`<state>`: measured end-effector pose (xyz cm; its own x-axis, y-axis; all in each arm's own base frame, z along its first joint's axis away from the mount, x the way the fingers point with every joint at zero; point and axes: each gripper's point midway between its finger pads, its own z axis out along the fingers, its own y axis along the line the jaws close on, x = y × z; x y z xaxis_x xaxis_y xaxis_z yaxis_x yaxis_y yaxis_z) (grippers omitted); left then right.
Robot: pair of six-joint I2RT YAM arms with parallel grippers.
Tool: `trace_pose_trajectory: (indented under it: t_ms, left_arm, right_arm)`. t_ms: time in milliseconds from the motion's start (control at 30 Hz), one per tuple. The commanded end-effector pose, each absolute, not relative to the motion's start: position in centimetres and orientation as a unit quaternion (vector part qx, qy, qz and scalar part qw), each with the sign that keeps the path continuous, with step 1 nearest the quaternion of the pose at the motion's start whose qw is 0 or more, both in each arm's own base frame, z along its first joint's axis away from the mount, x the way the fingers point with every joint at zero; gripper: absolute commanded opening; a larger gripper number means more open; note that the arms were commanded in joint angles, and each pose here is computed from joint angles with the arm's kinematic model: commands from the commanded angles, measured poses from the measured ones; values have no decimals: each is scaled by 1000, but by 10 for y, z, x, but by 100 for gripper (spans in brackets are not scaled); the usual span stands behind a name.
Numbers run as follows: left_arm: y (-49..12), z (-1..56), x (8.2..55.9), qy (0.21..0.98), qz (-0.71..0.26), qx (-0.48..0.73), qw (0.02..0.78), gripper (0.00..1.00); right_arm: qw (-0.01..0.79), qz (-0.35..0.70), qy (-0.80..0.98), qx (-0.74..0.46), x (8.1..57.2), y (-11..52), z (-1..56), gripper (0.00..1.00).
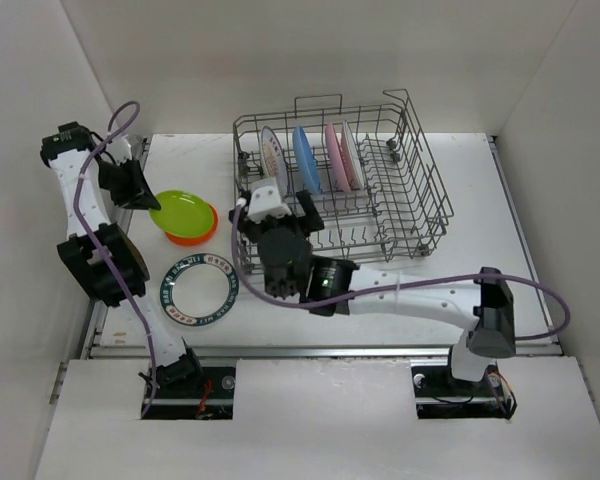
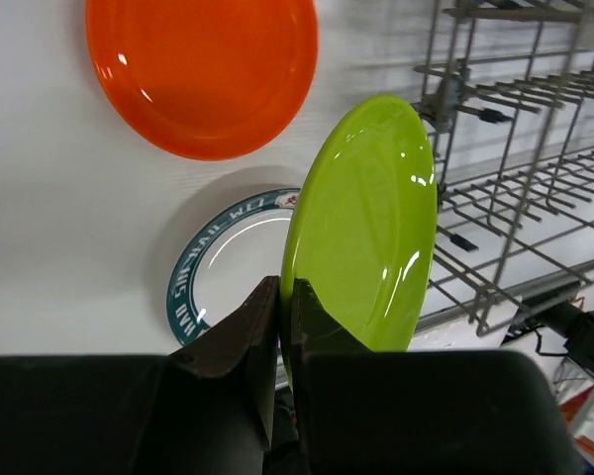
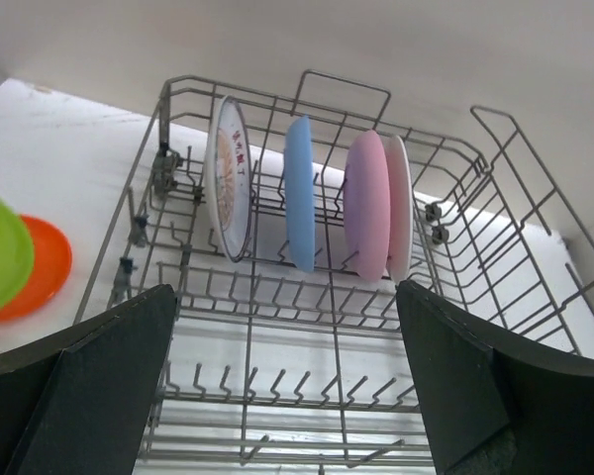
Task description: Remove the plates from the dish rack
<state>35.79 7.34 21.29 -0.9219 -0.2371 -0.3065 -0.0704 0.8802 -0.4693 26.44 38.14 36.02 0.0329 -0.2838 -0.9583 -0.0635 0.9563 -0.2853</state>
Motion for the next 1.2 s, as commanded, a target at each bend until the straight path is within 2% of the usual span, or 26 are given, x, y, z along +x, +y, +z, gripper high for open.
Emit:
trace_pose_trajectory:
  t_ms: [0,167,300,567,767,900,1033,1100,1167]
  left_arm:
    - [75,197,364,955,-225,-110,160,0]
    - [88,172,386,956,-200,-141,162,0]
    - [87,157,409,957,-185,-133,176,0]
    - [87,126,418,972,-153,-110,139,0]
    - [92,106,407,980,-139,-100,105,0]
    - [90,103,409,978,-142,-102,116,0]
    - [86,105,410,976,-154,-101,119,0]
    - [88,107,415,975,-151,-99,128,3]
    - [88,104,415,975,-152,-100,124,14]
  right_arm:
    - [691,-37,716,-89,279,365,353,99]
    - [680,-65,727,-74,284,344,342,99]
    - [672,-47,737,-58,283,338,338,99]
    - [660,-32,749,-46,290,332,332,99]
    - [651,56,756,-47,308,350,348,99]
    - [651,110,750,-42,329,366,369,99]
    - [641,130,754,-56,352,377,366,99]
    - [637,138,756,-63,360,382,364,99]
    - [626,153,761,-79,373,390,358,99]
